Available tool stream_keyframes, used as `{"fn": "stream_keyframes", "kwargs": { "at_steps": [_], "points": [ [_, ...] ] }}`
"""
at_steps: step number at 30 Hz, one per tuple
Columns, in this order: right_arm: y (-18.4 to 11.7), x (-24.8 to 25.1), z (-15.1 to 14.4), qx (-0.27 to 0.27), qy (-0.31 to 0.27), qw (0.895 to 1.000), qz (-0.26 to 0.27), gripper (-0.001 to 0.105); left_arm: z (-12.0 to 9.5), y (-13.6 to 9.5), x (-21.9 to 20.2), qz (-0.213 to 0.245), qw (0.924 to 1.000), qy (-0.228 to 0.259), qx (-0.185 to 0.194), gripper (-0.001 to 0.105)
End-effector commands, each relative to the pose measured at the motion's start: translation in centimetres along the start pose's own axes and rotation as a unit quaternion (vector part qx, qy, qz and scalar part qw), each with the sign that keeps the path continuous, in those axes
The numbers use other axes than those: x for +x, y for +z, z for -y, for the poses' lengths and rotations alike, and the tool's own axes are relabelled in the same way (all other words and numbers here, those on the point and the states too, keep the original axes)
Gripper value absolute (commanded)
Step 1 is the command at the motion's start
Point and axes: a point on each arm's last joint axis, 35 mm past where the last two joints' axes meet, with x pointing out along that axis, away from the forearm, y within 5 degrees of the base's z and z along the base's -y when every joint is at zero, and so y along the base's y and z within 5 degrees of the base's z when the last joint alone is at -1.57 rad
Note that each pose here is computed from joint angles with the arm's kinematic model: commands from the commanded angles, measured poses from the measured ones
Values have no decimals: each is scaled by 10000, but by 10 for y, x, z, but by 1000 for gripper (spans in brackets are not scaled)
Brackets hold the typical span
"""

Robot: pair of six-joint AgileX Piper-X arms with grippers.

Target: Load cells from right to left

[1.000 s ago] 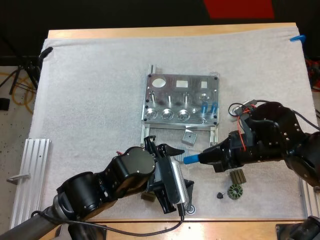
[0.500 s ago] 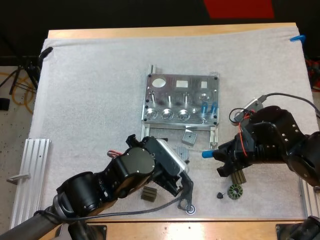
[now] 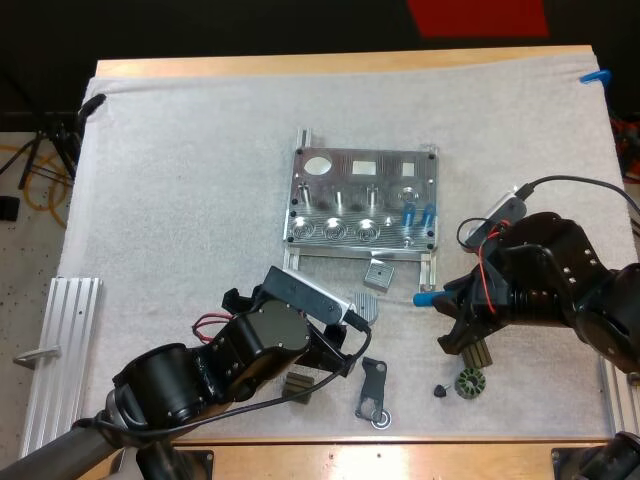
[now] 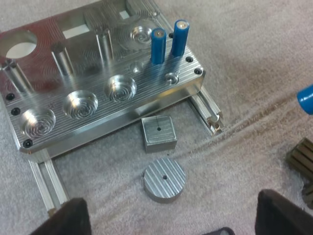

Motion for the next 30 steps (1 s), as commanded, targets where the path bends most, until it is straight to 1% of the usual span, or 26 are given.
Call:
{"fn": "stream_keyframes", "kwargs": {
  "at_steps": [1,4,8,10,12,13,18,23,25,27,30],
  "points": [
    [1,-1,0,-103,-7,9999,2,7,0,1,-2,88,9999,79,-56,68],
    [1,-2,-1,-106,-11,9999,15,7,-1,1,-2,84,9999,82,-42,68],
    [7,-6,0,-276,-63,9996,19,7,-1,0,-2,70,9999,92,-37,68],
    [13,-5,4,-384,-147,9990,-149,7,-1,0,-2,70,9999,92,-37,68],
    [23,-6,8,-675,-290,9964,-432,7,-1,0,-2,70,9999,92,-37,68],
    [26,-5,10,-714,-327,9957,-489,7,-1,0,-2,70,9999,92,-37,68],
    [51,9,22,-859,-394,9940,-546,7,-4,1,-10,172,9998,19,-54,68],
    [67,30,32,-894,-325,9927,-739,7,-8,1,-23,347,9993,-107,-121,68],
    [71,36,35,-969,-334,9911,-851,7,-10,1,-27,400,9990,-130,-139,68],
    [77,44,40,-1113,-362,9873,-1069,7,-12,0,-32,437,9989,-101,-145,68],
    [86,52,46,-1263,-440,9837,-1202,7,-15,-2,-33,389,9992,-6,-117,68]
  ]
}}
